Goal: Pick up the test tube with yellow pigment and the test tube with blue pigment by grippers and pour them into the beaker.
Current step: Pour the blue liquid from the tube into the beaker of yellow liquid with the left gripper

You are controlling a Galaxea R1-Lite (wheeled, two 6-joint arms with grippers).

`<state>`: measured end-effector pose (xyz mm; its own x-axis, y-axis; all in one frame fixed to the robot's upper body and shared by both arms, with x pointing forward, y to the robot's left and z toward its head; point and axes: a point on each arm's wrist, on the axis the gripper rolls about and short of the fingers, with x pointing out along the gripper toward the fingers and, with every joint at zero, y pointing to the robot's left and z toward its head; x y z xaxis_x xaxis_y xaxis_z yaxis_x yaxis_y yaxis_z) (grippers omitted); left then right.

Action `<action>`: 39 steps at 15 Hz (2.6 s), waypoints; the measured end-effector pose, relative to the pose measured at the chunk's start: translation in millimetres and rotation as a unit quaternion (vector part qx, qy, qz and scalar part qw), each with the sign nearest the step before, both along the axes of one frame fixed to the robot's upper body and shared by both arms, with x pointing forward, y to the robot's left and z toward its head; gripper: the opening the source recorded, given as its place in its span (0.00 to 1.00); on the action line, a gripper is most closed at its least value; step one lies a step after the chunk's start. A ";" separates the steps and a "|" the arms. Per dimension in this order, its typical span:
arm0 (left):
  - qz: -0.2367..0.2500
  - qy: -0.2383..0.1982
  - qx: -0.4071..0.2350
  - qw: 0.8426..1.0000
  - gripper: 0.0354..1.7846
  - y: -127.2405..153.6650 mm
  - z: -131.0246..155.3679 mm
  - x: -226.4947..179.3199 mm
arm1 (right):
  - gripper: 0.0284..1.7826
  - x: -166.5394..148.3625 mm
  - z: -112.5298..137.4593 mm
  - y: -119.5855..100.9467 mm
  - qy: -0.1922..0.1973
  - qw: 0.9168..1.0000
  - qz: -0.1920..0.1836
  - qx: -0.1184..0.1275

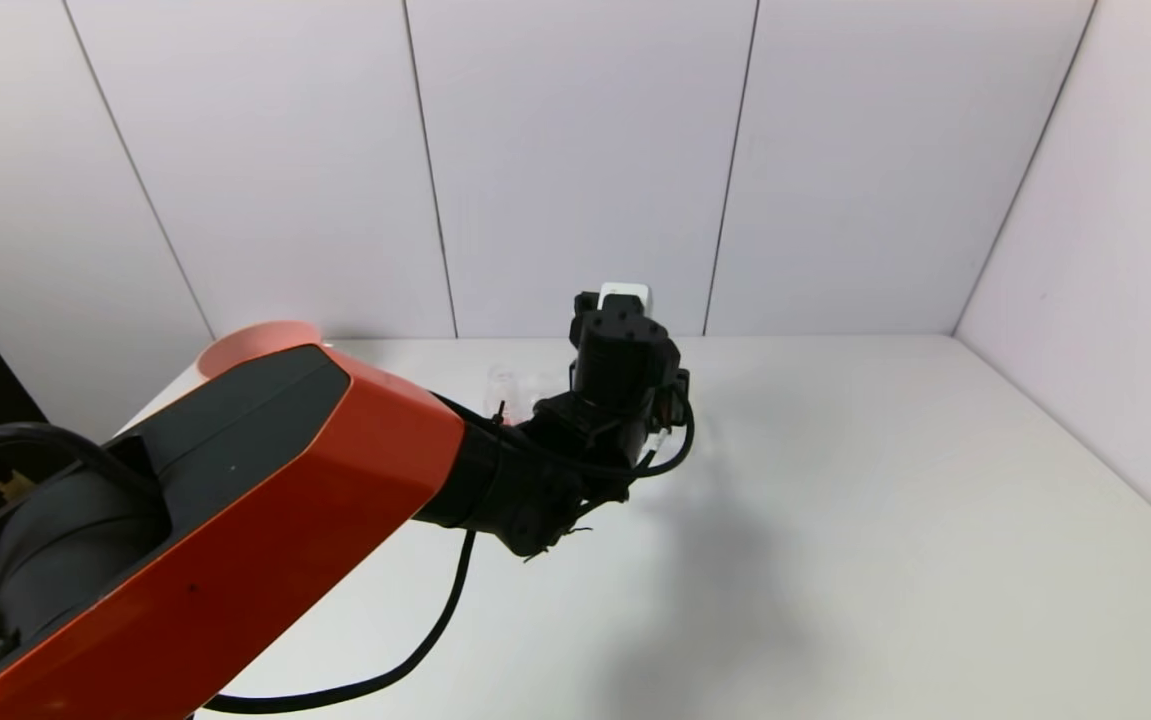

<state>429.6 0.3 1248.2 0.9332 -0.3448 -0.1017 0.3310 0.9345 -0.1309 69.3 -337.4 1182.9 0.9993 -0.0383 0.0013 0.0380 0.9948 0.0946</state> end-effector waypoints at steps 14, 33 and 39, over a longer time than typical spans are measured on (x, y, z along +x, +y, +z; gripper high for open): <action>0.031 -0.043 0.017 0.998 0.24 28.9 68.3 -4.4 | 0.96 0.0 0.0 0.0 0.000 1.000 0.000 0.000; 0.151 -0.054 0.002 0.987 0.24 255.5 138.3 -38.9 | 0.96 0.0 0.0 0.0 0.000 1.000 0.000 0.000; 0.196 -0.048 0.003 0.980 0.24 322.8 136.5 -50.4 | 0.96 0.0 0.0 0.0 0.000 1.000 0.000 0.000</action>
<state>379.2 323.1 1384.7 0.9991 0.0417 -0.0089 -0.0424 0.9929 -0.1109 69.3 -337.4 1182.9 0.9993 -0.0383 0.0017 0.0380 0.9948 0.0946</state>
